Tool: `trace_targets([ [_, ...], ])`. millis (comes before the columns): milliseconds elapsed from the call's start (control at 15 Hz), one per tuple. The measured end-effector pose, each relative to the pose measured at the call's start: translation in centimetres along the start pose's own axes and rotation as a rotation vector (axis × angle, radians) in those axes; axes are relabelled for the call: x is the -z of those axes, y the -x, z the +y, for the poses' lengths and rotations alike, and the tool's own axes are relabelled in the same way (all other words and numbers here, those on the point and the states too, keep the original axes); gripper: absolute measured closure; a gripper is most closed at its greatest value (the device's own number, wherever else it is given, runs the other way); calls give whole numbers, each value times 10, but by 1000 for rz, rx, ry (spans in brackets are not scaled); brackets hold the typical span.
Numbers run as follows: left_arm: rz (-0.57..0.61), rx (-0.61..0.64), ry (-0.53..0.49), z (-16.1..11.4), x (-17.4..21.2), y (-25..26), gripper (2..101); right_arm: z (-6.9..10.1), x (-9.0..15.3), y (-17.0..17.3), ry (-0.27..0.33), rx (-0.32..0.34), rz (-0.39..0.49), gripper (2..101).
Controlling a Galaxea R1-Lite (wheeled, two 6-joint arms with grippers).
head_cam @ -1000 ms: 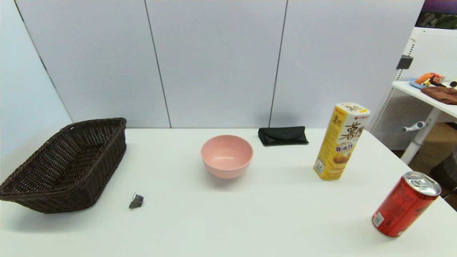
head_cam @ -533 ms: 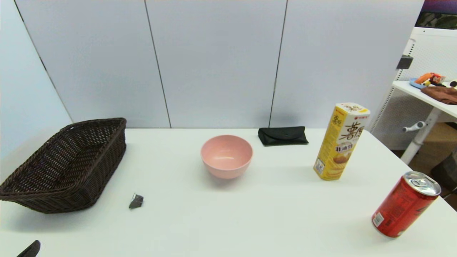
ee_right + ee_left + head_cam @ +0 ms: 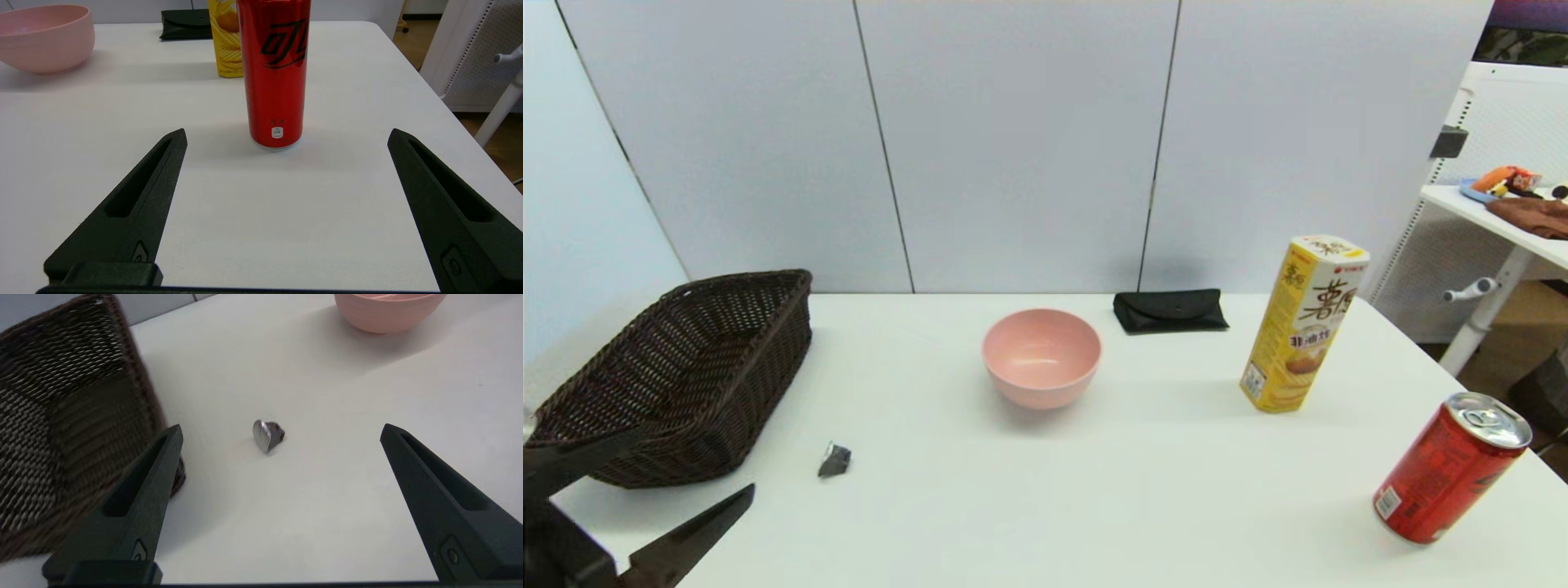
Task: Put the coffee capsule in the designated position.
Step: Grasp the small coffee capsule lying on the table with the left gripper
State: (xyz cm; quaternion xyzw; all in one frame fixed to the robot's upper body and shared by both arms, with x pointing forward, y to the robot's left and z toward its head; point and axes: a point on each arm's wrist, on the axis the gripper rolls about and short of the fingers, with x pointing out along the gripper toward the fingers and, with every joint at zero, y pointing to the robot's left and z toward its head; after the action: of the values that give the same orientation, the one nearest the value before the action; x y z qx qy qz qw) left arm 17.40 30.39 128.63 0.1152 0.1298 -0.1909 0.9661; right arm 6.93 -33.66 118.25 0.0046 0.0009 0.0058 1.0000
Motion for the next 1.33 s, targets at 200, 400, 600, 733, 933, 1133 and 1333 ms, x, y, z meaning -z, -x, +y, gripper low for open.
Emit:
trace_targets([
  [200, 112, 36, -8, 1, -15, -33, 53, 0, 0, 0, 0, 0, 0, 50],
  [400, 225, 62, -2, 1, -27, -62, 53, 0, 0, 0, 0, 0, 0, 50],
  [600, 352, 44, 15, -2, -34, -83, 53, 0, 0, 0, 0, 0, 0, 50],
  [733, 441, 9, 32, -8, -33, -93, 53, 0, 0, 0, 0, 0, 0, 50],
  [933, 495, -56, 59, -15, -30, -104, 53, 0, 0, 0, 0, 0, 0, 50],
  [1133, 535, -105, 81, -18, -25, -115, 53, 0, 0, 0, 0, 0, 0, 50],
  [1333, 566, -123, 138, -20, -25, -130, 53, 0, 0, 0, 0, 0, 0, 50],
])
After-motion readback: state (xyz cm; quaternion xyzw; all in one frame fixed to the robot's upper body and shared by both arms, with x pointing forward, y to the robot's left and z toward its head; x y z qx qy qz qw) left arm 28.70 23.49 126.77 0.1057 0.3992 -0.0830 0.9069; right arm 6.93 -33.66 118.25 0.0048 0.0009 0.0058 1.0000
